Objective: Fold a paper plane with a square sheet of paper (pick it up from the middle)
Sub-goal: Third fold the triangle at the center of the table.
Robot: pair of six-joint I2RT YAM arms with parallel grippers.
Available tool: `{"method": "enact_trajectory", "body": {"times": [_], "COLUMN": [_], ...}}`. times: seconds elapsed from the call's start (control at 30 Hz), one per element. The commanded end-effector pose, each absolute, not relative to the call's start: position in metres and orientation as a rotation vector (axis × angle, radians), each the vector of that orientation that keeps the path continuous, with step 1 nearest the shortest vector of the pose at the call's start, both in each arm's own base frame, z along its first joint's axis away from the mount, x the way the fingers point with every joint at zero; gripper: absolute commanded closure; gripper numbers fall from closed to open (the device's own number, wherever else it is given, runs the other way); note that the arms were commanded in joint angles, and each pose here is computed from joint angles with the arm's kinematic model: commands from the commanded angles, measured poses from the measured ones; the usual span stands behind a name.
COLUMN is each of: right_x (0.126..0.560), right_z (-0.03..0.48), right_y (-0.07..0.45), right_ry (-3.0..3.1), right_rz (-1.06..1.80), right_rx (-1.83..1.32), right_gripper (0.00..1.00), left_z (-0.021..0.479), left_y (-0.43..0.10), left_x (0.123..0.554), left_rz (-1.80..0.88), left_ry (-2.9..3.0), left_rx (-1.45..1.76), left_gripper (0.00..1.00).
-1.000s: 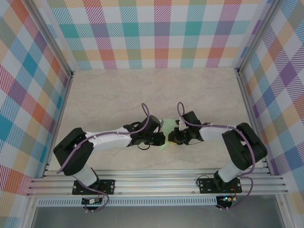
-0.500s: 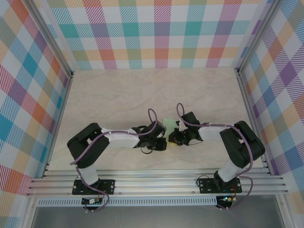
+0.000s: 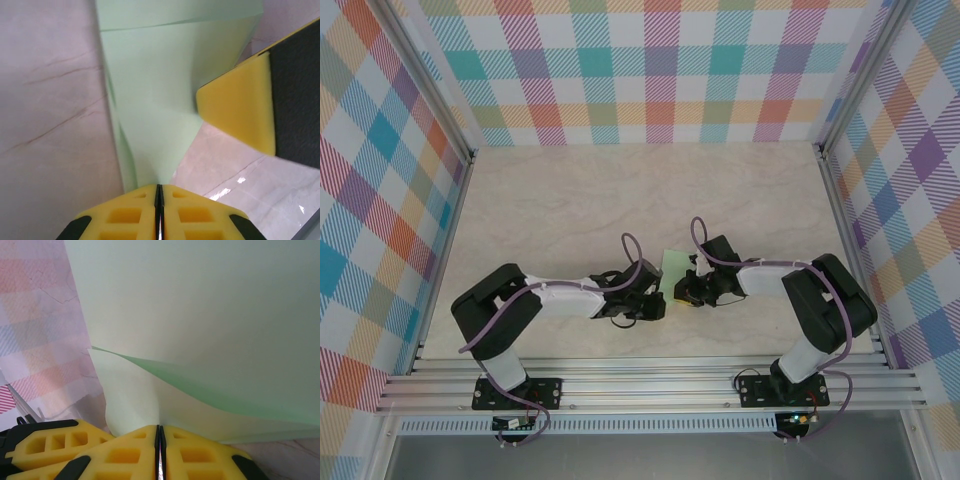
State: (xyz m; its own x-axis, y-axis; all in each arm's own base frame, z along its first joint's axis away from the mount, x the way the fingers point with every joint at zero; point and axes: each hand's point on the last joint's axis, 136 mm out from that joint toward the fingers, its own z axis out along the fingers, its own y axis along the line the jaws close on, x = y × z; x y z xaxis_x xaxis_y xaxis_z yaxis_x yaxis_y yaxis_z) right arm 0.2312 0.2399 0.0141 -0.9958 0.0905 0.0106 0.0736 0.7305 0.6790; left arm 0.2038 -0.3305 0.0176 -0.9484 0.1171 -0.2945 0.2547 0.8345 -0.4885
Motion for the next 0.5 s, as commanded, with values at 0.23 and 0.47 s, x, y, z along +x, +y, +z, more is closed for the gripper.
{"method": "enact_trajectory", "body": {"times": [0.23, 0.47], "right_x": [0.237, 0.241], "right_z": [0.009, 0.032], "right_y": [0.234, 0.242], "right_ry": [2.923, 2.880], "right_rz": [1.060, 1.132], "right_rx": [0.139, 0.093], "right_gripper": [0.87, 0.85], "left_z": [0.003, 0.060], "left_y": [-0.283, -0.314], "left_x": [0.178, 0.201], "left_rz": [-0.618, -0.769], "left_ry": [2.868, 2.709], "left_rx": [0.220, 0.261], "left_gripper": [0.89, 0.87]}}
